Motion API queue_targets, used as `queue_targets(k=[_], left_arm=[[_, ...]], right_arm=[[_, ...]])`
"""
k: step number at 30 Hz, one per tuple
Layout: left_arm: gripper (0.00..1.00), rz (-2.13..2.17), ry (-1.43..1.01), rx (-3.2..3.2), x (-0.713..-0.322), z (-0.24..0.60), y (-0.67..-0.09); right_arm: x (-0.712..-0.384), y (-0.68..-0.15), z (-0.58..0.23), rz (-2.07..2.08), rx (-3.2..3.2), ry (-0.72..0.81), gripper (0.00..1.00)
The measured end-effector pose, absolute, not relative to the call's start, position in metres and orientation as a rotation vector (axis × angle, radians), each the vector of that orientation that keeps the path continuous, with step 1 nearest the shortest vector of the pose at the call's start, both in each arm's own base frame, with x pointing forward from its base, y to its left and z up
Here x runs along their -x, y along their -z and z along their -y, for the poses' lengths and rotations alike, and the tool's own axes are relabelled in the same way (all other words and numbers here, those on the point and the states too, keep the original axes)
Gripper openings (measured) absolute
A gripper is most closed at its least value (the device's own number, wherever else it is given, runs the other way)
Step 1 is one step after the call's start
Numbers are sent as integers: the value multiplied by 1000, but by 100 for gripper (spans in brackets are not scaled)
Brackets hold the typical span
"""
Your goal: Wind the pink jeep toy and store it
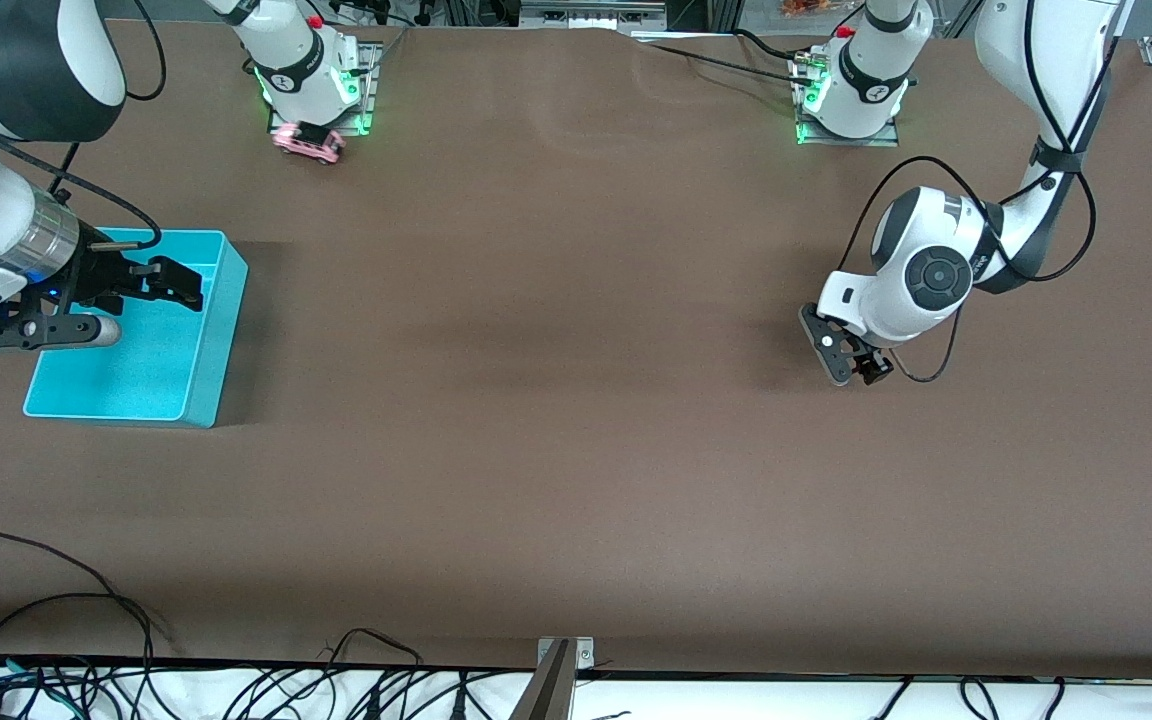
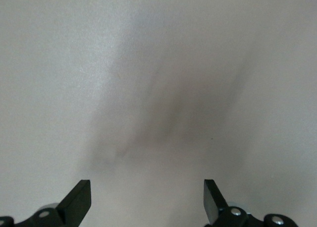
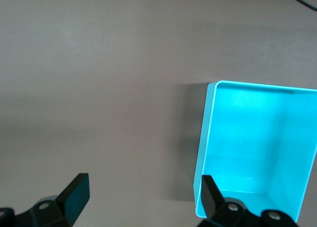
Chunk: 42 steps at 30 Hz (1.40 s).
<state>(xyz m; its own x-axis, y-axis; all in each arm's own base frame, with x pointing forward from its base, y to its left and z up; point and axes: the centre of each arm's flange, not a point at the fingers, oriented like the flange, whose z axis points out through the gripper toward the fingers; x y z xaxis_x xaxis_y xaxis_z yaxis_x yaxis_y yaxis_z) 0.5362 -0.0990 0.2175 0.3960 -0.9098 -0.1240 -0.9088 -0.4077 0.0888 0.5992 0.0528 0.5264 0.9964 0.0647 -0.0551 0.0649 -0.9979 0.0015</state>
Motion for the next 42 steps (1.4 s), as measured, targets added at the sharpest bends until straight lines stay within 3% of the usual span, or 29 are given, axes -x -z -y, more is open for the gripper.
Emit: queue_targets(k=[30, 42], left_arm=[[100, 1520, 238, -2758, -553, 24, -221], [100, 1527, 192, -2779, -557, 24, -240]], right_arm=[[-598, -525, -53, -108, -3133, 104, 100], [-561, -499, -20, -62, -2951, 564, 100]])
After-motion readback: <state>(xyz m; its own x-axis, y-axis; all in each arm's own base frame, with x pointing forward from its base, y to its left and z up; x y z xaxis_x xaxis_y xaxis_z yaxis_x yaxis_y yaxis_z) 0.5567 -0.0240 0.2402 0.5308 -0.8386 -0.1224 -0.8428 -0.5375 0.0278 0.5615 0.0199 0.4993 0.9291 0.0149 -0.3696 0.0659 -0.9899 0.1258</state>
